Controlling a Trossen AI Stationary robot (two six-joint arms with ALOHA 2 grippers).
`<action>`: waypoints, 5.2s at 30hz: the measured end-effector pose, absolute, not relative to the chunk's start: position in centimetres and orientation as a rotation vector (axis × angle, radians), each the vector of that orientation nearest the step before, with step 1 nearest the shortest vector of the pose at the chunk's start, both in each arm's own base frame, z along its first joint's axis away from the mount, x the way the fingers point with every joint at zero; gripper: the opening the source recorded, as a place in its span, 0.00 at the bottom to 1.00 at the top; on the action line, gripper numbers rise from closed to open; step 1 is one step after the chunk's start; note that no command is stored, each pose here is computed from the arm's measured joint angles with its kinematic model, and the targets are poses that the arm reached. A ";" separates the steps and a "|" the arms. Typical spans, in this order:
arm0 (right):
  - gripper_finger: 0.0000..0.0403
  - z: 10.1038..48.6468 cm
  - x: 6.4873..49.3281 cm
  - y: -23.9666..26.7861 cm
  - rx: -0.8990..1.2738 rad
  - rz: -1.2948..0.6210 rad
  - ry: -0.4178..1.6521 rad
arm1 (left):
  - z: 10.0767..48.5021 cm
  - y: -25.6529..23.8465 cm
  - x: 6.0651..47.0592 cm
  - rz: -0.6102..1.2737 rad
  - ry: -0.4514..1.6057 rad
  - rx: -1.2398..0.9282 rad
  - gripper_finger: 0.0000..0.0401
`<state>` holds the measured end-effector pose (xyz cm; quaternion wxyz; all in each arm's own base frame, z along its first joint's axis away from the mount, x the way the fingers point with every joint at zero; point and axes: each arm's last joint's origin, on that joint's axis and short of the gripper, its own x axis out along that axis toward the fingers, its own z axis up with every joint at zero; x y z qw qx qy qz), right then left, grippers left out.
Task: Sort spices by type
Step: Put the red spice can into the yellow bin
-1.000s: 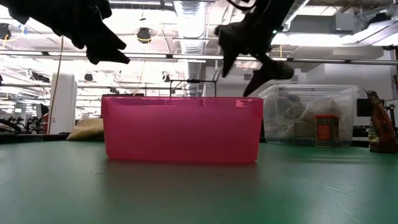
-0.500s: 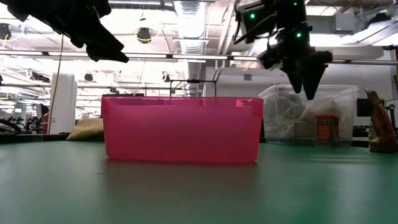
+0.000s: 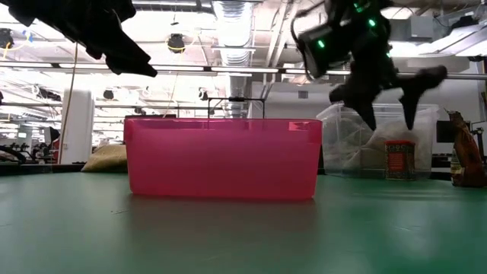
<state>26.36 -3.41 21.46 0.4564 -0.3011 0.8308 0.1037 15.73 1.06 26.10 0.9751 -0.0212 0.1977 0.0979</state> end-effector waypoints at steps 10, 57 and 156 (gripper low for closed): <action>0.84 18.7 24.0 -4.4 -0.746 0.183 2.185 | 26.0 1.1 15.7 0.193 0.409 -0.018 0.64; 0.36 14.2 23.2 -3.4 -1.055 0.294 2.078 | 26.0 1.0 15.7 0.187 0.409 -0.014 0.64; 0.97 17.2 15.2 -8.1 0.714 -1.438 0.697 | 25.8 -0.3 15.7 0.040 0.433 0.049 0.64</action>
